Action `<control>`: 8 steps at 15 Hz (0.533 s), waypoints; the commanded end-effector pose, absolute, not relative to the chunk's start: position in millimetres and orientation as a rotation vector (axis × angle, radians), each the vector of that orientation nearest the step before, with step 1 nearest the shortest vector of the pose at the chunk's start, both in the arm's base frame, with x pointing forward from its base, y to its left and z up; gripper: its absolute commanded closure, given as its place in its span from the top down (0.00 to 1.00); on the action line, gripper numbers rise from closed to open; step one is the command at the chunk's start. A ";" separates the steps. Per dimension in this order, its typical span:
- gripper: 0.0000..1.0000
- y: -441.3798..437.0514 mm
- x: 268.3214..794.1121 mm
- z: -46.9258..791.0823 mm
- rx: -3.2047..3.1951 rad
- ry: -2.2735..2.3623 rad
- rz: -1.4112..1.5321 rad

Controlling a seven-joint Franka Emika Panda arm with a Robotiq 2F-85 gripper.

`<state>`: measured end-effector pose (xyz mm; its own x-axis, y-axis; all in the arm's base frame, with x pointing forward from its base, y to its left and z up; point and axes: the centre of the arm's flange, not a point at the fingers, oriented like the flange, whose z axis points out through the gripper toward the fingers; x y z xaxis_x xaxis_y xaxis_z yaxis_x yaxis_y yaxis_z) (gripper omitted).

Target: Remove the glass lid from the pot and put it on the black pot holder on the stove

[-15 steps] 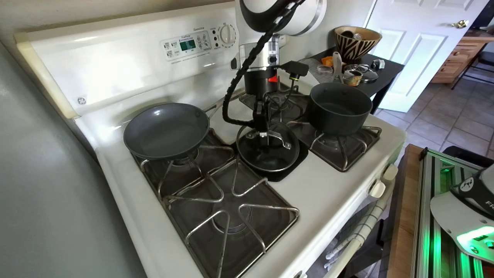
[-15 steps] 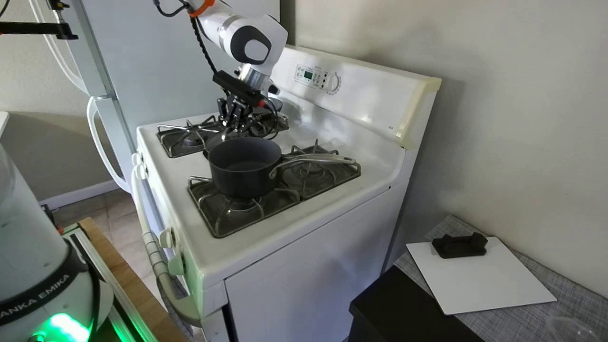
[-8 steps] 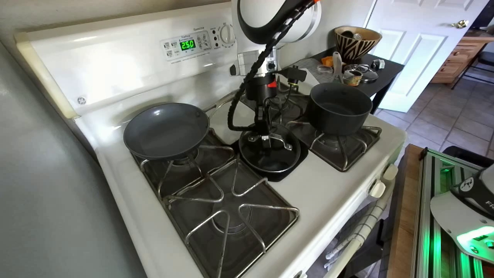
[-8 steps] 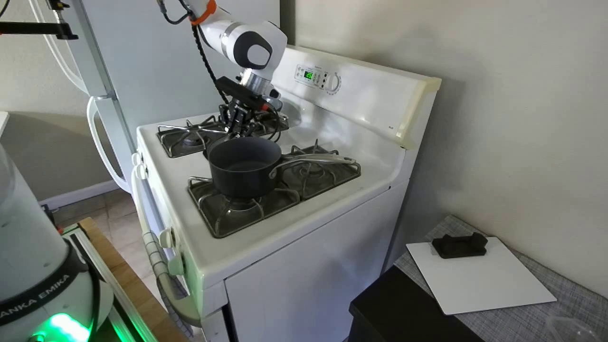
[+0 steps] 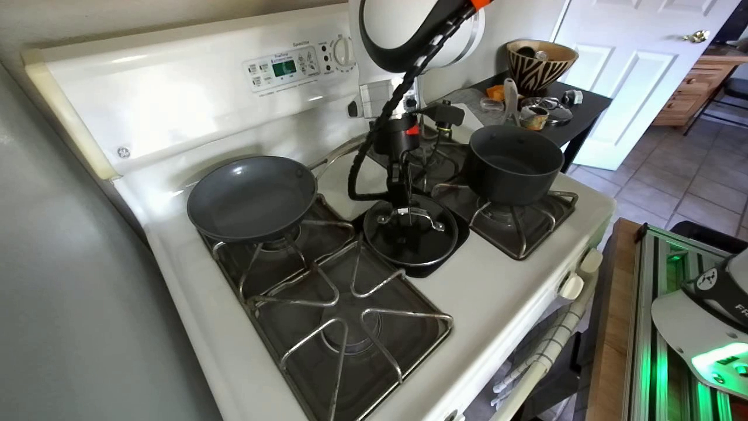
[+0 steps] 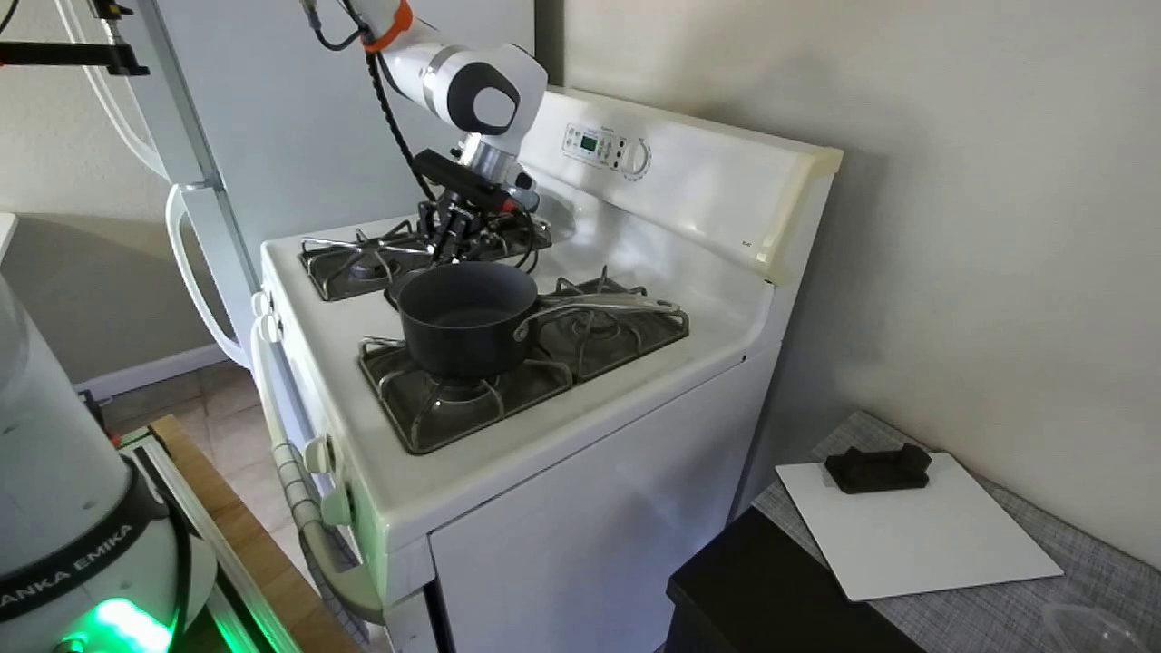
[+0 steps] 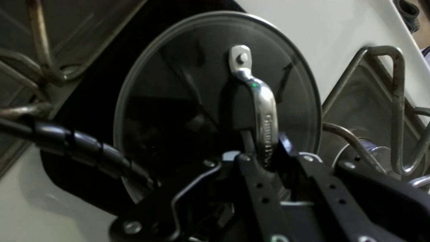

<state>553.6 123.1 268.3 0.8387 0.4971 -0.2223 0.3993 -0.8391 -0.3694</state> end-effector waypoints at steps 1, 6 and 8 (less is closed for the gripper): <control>0.48 125.7 558.5 272.4 -2.741 -0.698 0.442; 0.89 120.4 555.8 301.5 -2.768 -0.752 0.372; 1.00 117.3 551.7 326.1 -2.786 -0.761 0.303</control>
